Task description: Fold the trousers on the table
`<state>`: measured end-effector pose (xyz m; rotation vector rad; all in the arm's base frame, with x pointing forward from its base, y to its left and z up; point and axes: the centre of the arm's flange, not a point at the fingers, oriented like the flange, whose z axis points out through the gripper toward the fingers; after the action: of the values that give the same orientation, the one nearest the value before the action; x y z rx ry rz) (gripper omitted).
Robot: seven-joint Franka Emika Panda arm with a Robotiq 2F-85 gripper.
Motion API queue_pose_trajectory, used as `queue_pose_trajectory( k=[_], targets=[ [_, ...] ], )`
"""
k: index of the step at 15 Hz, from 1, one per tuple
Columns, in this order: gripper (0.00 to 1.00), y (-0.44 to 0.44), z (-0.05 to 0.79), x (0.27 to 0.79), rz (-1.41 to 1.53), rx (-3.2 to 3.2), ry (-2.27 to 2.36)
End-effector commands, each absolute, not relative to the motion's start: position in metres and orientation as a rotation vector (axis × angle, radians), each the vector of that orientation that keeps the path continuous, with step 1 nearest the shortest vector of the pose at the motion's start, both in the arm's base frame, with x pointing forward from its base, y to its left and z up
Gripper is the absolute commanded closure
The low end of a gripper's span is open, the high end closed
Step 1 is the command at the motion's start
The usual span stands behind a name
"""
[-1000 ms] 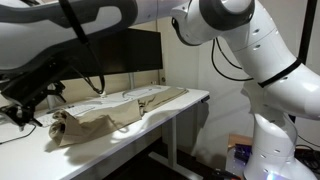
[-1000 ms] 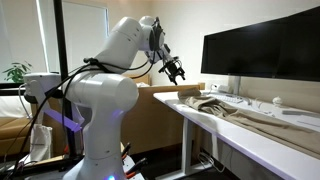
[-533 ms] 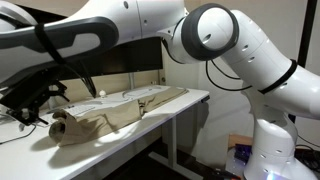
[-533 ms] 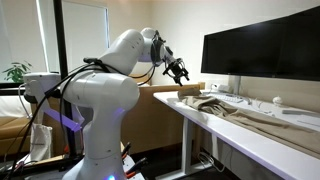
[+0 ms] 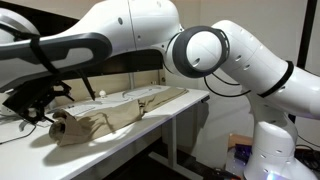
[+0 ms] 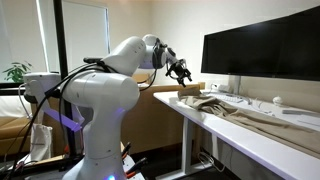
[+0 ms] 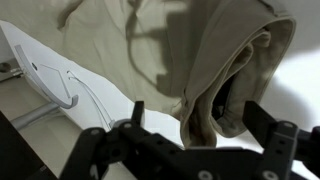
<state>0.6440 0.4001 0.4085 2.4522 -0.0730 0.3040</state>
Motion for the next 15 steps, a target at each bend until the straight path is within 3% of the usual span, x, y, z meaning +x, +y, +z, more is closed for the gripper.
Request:
queue_pose_trajectory(
  k=[1,15],
  targets=[
    [0.00,0.399,0.407,0.662,0.279,2.490,-0.161],
    [0.00,0.380,0.364,0.668,0.166,2.537,-0.276]
  ],
)
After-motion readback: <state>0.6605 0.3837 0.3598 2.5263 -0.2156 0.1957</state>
